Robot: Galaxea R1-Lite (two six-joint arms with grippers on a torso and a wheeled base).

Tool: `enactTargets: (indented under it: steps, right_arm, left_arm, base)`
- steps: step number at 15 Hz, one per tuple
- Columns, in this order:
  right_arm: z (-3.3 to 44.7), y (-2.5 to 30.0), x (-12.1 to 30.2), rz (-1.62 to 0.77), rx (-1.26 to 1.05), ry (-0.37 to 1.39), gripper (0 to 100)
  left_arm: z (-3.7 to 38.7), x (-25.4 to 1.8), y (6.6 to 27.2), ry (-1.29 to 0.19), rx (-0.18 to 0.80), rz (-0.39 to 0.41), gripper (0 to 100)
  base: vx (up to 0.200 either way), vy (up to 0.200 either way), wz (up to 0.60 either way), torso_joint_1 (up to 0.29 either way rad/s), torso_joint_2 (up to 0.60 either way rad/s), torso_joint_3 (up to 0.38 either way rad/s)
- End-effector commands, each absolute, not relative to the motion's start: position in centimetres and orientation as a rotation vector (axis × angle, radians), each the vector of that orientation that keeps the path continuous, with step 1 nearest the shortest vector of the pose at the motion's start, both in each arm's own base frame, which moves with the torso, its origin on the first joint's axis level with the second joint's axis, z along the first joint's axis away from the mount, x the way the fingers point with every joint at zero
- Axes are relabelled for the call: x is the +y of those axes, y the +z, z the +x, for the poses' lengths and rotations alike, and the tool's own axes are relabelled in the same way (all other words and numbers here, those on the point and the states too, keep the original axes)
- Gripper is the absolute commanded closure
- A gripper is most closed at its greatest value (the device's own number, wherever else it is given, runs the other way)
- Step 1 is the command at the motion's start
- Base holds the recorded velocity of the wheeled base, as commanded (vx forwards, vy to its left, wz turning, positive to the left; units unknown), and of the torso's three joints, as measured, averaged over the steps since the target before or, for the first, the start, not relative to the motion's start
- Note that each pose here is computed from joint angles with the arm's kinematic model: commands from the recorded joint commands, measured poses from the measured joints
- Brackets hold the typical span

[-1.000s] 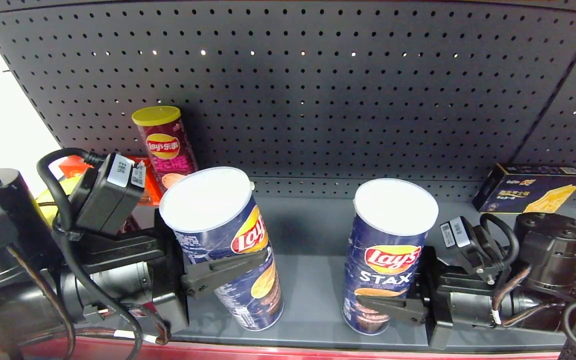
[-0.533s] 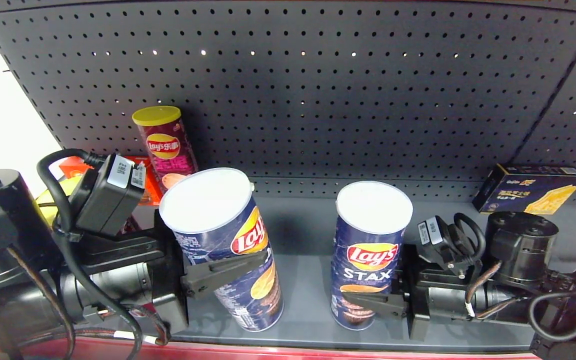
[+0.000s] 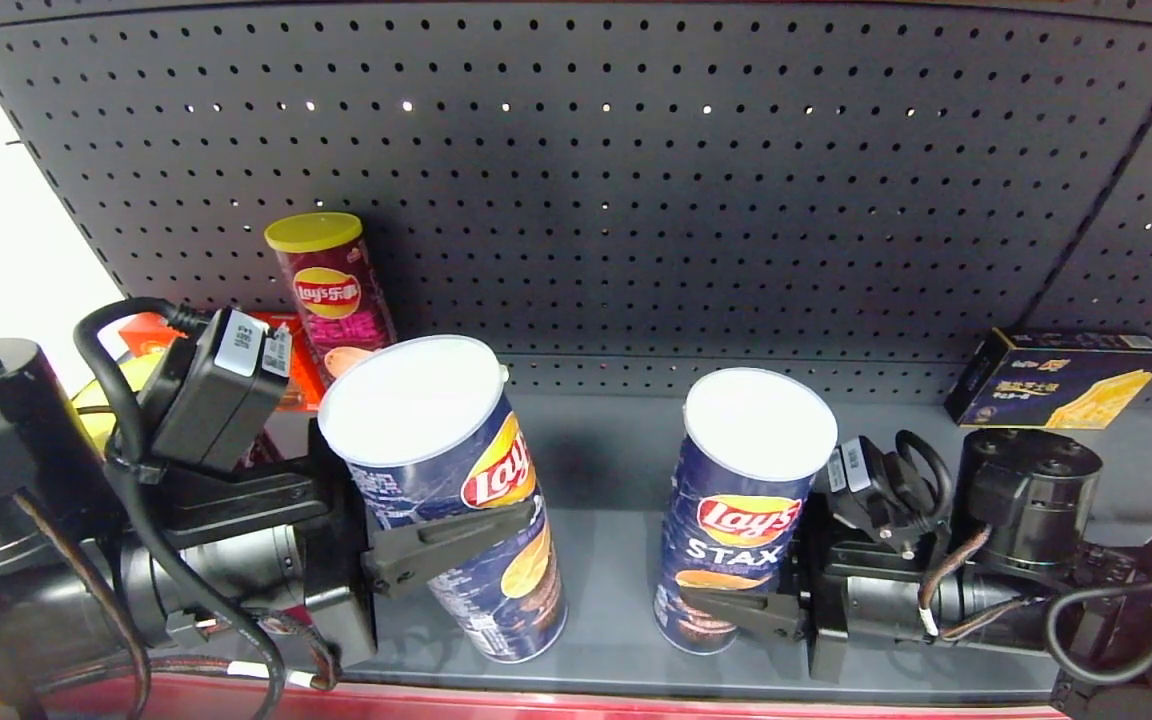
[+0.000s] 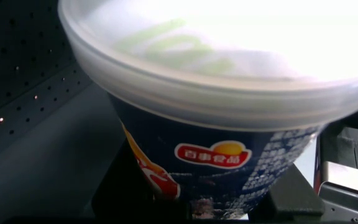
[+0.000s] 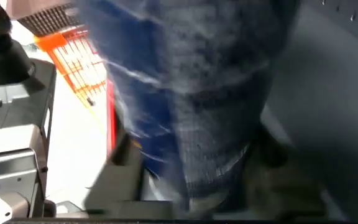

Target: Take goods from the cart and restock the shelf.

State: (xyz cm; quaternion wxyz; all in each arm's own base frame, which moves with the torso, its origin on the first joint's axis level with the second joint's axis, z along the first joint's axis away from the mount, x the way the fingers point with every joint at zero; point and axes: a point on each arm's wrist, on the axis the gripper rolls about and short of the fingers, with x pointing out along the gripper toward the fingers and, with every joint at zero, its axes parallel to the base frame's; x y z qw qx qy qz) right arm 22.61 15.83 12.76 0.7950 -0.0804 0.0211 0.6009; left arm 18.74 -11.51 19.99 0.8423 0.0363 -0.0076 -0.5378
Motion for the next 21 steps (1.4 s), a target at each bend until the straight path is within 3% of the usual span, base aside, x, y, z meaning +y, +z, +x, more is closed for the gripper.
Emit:
enactTargets:
  steps: [1, 6, 11, 16, 18, 21]
  right_arm:
    - [22.6, 12.8, 15.7, -0.174, 0.042, 1.289, 0]
    - [21.2, 13.5, 14.5, -0.176, 0.019, 1.272, 0]
    - [17.5, 17.5, 10.3, -0.187, -0.14, 1.173, 0]
    - [12.8, 21.4, 5.6, -0.098, -0.267, 0.791, 0]
    - [11.0, 21.3, 3.5, -0.055, -0.285, 0.603, 0]
    - [7.0, 19.4, 1.9, -0.059, -0.32, 0.514, 0]
  left_arm:
    - [18.8, -11.5, 20.0, -1.136, -0.015, 0.076, 100]
    - [18.7, -11.6, 20.0, -1.139, -0.017, 0.077, 100]
    - [18.7, -11.6, 20.0, -1.14, -0.018, 0.077, 100]
    - [18.7, -11.6, 20.0, -1.142, -0.021, 0.081, 100]
    - [18.7, -11.6, 19.9, -1.144, -0.016, 0.08, 100]
    - [18.5, -11.5, 19.6, -1.144, -0.007, 0.079, 100]
  base:
    - [0.0, 0.0, 0.0, 0.0, 0.0, 0.0]
    - [0.0, 0.0, 0.0, 0.0, 0.0, 0.0]
    - [0.0, 0.0, 0.0, 0.0, 0.0, 0.0]
    - [0.0, 0.0, 0.0, 0.0, 0.0, 0.0]
    - [0.0, 0.0, 0.0, 0.0, 0.0, 0.0]
    - [0.0, 0.0, 0.0, 0.0, 0.0, 0.0]
